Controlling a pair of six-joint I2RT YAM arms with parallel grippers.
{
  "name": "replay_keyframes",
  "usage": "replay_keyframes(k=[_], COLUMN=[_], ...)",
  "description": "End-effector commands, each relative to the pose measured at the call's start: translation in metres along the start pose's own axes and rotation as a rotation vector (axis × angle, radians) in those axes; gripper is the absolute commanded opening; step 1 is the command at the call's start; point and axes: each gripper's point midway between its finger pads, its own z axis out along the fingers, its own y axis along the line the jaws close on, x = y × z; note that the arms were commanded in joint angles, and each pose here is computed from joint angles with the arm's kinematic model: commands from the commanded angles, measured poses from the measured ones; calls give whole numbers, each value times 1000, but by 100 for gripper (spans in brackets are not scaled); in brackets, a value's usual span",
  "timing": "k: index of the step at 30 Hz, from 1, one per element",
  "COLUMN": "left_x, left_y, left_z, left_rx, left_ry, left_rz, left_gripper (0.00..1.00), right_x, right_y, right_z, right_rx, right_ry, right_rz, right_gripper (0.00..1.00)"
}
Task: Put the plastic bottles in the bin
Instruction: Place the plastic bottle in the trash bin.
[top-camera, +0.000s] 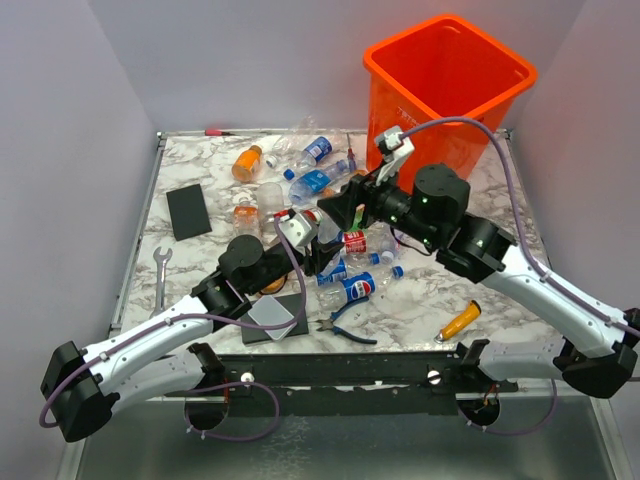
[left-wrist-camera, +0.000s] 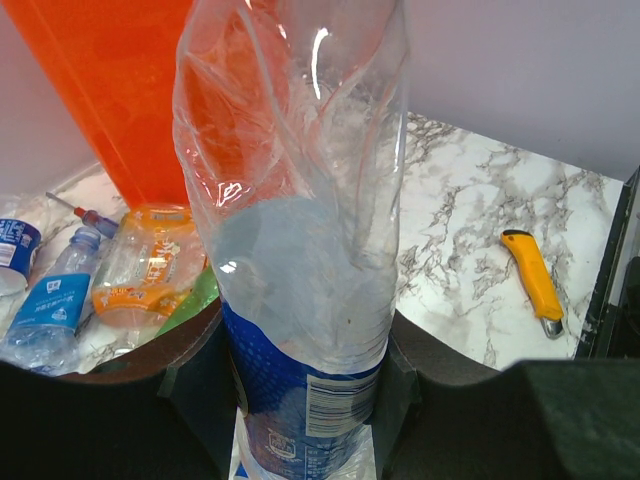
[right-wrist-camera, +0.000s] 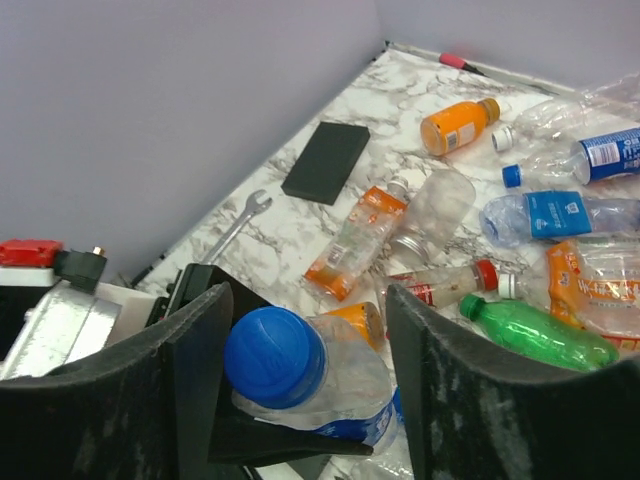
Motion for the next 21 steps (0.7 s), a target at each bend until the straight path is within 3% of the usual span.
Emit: replay_keyframes(k=[1,4,8,10,12,14,21], left_x=[-5,-4,-3,-2,-2,-3,-14], left_y=[-4,-5,-5,-5,-5,-3,16], left_z=[0,-1,-1,-1,-2,-4,-13], left_rx=[11,12,8,2,-7,-19,-138], left_ry=[-24,-23,-23,-21,-23,-28,-81], left_rz=[-6,-6,-6,-8,-8,-8,-10], left_gripper=[34,34,38,51,75,98,99], right_x=[12,16,15,11,2,-13,-129], right_y=[-7,-9,-13,-15,-18,-22,-58], right_z=[10,12,10,7,1,-8,-78], right_rx=[84,99,122,134,156,190,492], right_ry=[38,47,38,24,3,-28,-287], right_rz=[-51,-55,-54,-55,-58,-73,-202], right_gripper=[63,53,32,19,2,1,0])
